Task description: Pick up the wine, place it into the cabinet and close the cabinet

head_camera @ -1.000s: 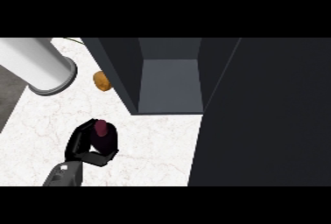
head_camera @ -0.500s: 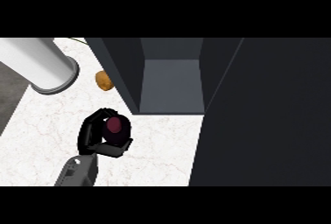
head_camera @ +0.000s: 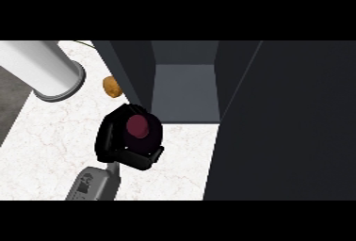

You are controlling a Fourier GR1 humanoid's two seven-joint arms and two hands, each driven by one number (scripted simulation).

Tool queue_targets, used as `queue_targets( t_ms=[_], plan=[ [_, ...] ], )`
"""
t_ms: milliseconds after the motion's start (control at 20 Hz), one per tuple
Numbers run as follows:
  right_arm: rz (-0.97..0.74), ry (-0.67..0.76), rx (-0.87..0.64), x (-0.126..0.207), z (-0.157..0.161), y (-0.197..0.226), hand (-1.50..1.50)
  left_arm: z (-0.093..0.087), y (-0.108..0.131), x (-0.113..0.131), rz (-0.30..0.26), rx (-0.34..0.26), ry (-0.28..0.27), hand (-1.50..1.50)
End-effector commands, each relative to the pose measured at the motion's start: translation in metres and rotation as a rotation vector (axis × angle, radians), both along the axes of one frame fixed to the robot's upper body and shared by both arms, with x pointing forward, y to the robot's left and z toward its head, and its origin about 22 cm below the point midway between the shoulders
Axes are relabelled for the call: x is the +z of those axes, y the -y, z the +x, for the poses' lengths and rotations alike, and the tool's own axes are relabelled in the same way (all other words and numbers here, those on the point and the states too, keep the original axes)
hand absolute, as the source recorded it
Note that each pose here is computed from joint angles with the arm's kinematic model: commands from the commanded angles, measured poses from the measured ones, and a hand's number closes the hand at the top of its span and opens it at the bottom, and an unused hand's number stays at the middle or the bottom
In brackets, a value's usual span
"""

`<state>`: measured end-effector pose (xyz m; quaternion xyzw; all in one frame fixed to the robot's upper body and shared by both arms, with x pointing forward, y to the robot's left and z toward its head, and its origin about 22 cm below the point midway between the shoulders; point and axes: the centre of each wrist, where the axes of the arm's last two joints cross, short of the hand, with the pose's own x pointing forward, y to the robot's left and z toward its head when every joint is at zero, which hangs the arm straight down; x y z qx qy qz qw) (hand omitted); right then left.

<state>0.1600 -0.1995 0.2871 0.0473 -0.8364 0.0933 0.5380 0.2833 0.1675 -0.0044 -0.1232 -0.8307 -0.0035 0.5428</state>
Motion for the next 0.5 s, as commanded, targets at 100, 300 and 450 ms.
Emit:
queue_targets(
  t_ms=[100,300,450],
  plan=[
    [0.007,-0.005,0.081,-0.001,-0.022,0.010,-1.50,-0.002,0.050,0.050,-0.051,-0.012,-0.021,1.50],
    [0.014,-0.013,0.056,-0.006,-0.023,0.013,-1.50,-0.006,0.069,0.082,-0.048,0.013,-0.041,1.50],
    [0.002,-0.014,0.073,-0.005,-0.025,0.005,-1.50,0.014,0.073,0.112,-0.025,0.028,-0.042,1.50]
  ],
)
